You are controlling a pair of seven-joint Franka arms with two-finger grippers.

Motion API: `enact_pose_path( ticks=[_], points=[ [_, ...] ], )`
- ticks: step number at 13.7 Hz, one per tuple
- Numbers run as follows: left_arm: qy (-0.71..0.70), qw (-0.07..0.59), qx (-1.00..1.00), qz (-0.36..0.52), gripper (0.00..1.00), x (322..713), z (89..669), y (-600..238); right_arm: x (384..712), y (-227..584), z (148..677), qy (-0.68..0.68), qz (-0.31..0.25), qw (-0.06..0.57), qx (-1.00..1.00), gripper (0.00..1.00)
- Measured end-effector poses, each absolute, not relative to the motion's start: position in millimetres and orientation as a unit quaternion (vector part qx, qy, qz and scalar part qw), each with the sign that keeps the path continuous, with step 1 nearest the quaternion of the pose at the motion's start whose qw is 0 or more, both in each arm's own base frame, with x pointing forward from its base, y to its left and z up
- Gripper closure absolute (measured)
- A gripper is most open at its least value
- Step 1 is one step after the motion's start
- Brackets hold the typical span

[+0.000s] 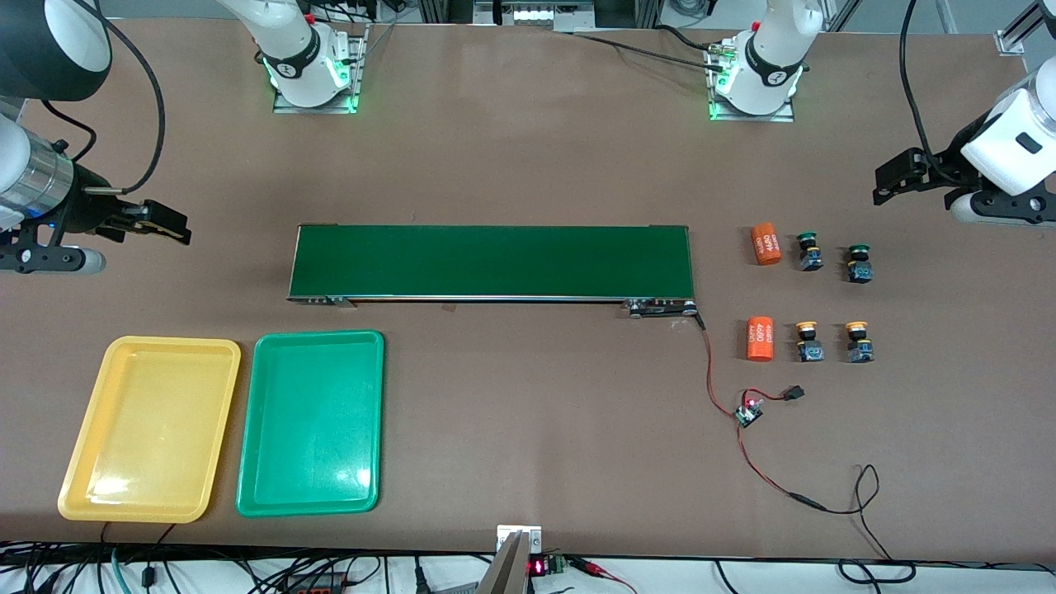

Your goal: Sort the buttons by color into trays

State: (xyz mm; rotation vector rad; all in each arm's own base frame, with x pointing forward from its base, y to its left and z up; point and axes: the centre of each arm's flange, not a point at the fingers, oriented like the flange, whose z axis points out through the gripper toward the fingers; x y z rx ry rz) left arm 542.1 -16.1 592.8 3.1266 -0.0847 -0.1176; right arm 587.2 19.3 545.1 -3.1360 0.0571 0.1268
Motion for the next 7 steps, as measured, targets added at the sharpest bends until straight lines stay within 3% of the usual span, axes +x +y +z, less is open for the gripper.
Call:
enact_pose_path(
  ticks=[7],
  points=[
    [-0.025, 0.005, 0.999, -0.039, 0.00, 541.2, 593.5, -14.0, 587.2, 19.1, 545.1, 0.018, 0.040, 0.001, -0.999, 0.00]
  ],
)
